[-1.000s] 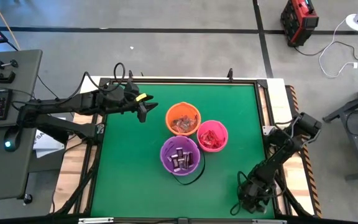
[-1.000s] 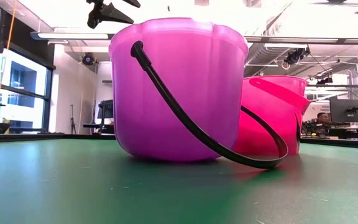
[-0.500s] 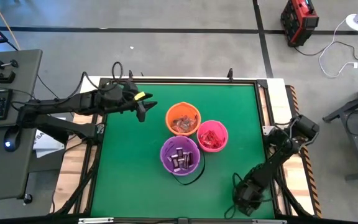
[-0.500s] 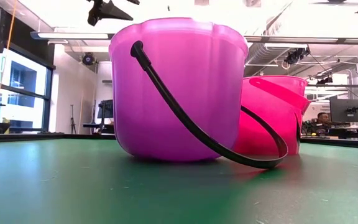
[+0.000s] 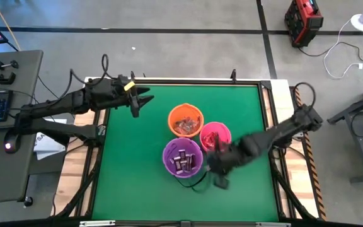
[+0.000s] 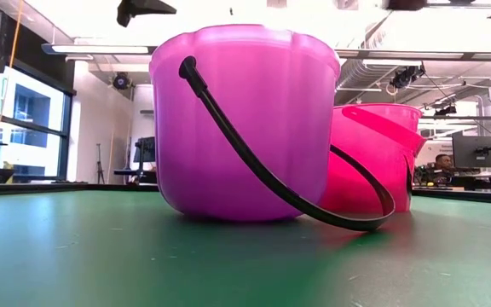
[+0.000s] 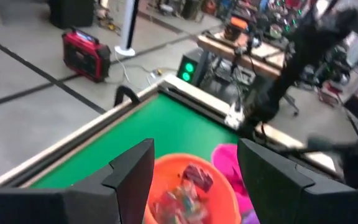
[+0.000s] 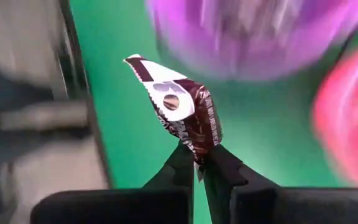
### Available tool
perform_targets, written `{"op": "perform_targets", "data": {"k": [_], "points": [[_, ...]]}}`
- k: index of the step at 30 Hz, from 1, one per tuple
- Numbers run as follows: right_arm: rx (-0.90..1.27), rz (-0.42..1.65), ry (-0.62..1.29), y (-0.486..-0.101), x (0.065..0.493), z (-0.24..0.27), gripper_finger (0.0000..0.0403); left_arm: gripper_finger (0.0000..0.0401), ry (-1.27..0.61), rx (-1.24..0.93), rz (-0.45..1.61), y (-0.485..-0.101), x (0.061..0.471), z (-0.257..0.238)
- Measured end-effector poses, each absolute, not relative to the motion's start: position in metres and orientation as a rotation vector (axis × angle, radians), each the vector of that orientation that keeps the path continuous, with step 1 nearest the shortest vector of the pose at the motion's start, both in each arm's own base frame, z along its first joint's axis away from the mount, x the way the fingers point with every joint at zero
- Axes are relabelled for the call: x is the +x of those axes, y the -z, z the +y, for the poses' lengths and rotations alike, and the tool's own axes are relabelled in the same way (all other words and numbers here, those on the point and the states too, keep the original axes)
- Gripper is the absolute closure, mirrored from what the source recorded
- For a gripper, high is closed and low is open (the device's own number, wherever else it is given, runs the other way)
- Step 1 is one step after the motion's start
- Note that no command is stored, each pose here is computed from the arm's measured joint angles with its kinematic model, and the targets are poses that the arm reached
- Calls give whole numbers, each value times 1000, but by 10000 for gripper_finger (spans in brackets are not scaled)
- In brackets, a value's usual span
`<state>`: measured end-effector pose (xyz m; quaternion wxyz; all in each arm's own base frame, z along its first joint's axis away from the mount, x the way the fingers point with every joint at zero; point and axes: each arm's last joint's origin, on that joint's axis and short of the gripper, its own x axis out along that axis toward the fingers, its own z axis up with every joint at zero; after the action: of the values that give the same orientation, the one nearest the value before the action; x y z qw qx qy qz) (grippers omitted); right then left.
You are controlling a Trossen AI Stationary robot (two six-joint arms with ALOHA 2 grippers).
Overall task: Sort candy by brand, put in halloween buckets
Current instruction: Put the brown chocolate bar into the purple bucket, then return to Home Position
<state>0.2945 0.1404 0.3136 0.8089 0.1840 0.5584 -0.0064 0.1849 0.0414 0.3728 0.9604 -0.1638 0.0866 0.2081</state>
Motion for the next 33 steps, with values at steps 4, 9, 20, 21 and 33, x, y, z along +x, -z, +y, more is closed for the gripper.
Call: {"op": "perform_targets", "data": {"k": [4,9,20,21,33], "points": [[345,975,-18,-334,324,116,397,181,-354,-351,213,-370,185,38],[336,990,52,-313,346,94,388,181,-202,-320,220,-374,181,28],[421,948,-34,-302,372,80,219,181,-89,-281,156,-377,163,10],[418,947,-48,-305,371,78,202,181,-81,-284,157,-372,162,8],[278,1037,84,-369,347,45,174,266,-23,-474,-140,-261,147,0]]}}
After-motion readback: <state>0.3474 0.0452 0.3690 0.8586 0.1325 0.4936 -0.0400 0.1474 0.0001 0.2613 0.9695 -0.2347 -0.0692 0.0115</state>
